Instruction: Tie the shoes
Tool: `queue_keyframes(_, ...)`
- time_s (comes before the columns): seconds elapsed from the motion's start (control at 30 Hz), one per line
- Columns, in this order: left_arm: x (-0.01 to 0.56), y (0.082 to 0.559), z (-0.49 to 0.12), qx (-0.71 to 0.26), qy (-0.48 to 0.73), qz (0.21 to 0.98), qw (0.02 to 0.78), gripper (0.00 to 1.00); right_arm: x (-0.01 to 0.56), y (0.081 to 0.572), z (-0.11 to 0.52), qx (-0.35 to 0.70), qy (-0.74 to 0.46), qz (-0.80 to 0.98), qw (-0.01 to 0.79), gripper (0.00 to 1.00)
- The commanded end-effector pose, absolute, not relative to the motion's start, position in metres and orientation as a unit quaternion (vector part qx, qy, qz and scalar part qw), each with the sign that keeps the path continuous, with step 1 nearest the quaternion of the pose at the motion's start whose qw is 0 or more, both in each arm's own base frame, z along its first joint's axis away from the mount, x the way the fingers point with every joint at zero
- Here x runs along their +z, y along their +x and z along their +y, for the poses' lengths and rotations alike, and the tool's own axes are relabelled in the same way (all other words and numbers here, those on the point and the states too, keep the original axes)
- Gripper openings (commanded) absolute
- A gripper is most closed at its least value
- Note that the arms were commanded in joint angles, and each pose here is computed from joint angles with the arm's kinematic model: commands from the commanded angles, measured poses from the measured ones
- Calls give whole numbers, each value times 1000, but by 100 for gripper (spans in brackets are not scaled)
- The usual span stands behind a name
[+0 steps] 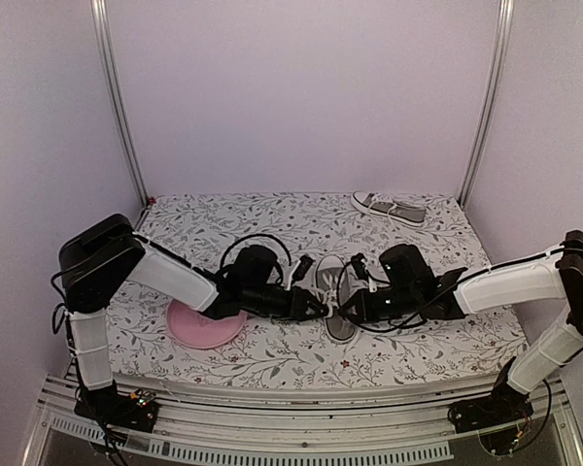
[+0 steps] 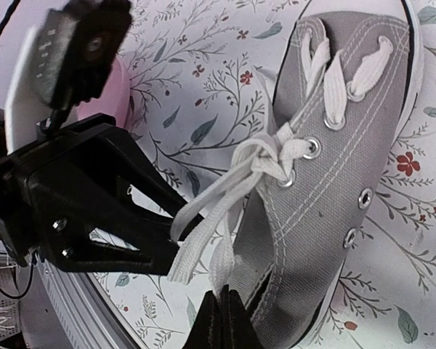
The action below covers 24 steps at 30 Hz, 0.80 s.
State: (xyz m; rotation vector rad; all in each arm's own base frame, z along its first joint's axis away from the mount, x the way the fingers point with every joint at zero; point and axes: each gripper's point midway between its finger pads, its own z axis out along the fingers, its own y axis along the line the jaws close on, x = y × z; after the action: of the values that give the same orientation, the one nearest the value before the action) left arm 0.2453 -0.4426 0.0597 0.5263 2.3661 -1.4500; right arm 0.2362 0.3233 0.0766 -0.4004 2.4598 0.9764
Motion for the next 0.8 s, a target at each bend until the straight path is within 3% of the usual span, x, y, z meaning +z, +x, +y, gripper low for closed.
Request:
queue_keyframes(0.0,88,262,-428,-462,183,838,223,39,99,251,336,362,-134,887,255,2)
queue_keyframes(0.17,85,270,-411,-444,163,850,232,53,100,262,351,361,-149,883,260,6)
queue_keyframes(0.3,88,274,-407,-442,155,850,242,61,111,262,347,363,-154,877,274,35)
queue_keyframes(0.47,92,277,-407,-444,147,848,250,65,110,256,316,359,-147,876,286,58)
queue_keyframes(0.63,91,279,-407,-447,141,848,247,66,95,248,295,351,-168,873,293,66)
queue_keyframes(0.77,89,280,-408,-451,136,848,241,66,79,251,283,346,-173,872,299,68)
